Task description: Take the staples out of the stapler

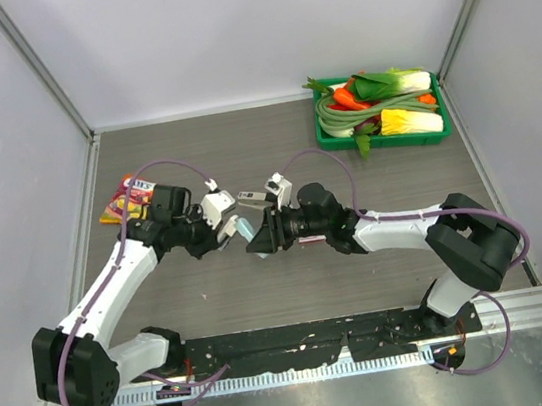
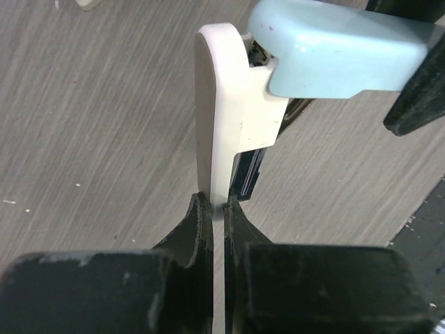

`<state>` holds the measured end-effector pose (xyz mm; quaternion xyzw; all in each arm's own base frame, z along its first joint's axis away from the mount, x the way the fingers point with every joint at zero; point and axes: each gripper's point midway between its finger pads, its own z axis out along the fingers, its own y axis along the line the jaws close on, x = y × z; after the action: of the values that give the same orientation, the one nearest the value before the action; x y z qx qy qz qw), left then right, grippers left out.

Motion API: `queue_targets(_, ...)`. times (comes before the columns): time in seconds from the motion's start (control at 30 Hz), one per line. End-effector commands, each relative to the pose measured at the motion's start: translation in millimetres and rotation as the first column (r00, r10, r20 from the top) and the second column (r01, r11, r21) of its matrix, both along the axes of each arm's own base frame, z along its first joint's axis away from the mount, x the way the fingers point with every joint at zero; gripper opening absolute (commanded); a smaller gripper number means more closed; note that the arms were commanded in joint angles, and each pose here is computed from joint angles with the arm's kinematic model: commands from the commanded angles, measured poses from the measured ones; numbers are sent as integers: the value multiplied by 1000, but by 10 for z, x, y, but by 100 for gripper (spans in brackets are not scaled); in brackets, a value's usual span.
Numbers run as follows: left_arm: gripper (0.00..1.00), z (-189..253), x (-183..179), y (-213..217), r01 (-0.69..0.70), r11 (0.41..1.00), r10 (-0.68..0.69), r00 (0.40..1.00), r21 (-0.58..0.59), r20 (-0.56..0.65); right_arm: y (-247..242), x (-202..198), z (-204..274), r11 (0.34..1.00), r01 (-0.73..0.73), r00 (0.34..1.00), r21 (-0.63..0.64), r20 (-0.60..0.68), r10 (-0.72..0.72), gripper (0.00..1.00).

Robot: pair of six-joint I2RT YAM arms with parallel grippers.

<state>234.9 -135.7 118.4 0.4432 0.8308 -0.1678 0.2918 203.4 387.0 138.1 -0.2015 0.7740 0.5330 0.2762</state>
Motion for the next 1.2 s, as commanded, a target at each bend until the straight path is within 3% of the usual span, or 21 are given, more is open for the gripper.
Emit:
queue_targets(0.0, 0, 44, 408, 161, -80, 991, 60, 982, 111, 177, 90, -149, 402, 991, -96, 989, 88, 119, 86, 21)
queue_targets(0.23, 0, -54, 450, 264, -80, 957, 0, 962, 281, 274, 124, -247, 319, 991, -136, 979, -4, 153, 135, 20)
queue_targets(0.5, 0, -26, 483, 273, -98, 917, -55, 930, 386, 364, 83, -420, 109, 978, -142, 959, -155, 222, 174, 17)
queue_targets(0.63, 0, 15, 487, 246, -120, 926, -18, 933, 358, 360, 42, -433, 111, 981, -117, 962, -154, 227, 151, 15)
queue_targets(0.83, 1, 155, 254, -36, -82, 974, 41, 980, 209, 197, 59, -148, 323, 994, 39, 960, -98, 281, -10, 10)
queue_targets(0.87, 5, 133, 145, -30, -62, 975, 32, 989, 213, 142, 63, -90, 369, 994, 66, 957, -92, 287, -36, 11)
queue_targets(0.93, 35, 202, -16, -108, -10, 984, -1, 998, 176, 64, 96, 30, 475, 990, 104, 950, -92, 305, -71, 10)
queue_targets(1.0, 55, 275, -84, -124, -22, 988, 16, 999, 150, 37, 152, 129, 583, 989, 120, 943, -87, 321, -86, 10)
queue_targets(1.1, 73, 536, -159, -140, -82, 995, 82, 997, 58, 12, 192, 244, 614, 984, 137, 942, -115, 322, -94, 10)
queue_targets(1.17, 77, 747, -197, -105, -111, 994, 111, 994, -4, 7, 248, 291, 654, 984, 133, 941, -118, 326, -88, 10)
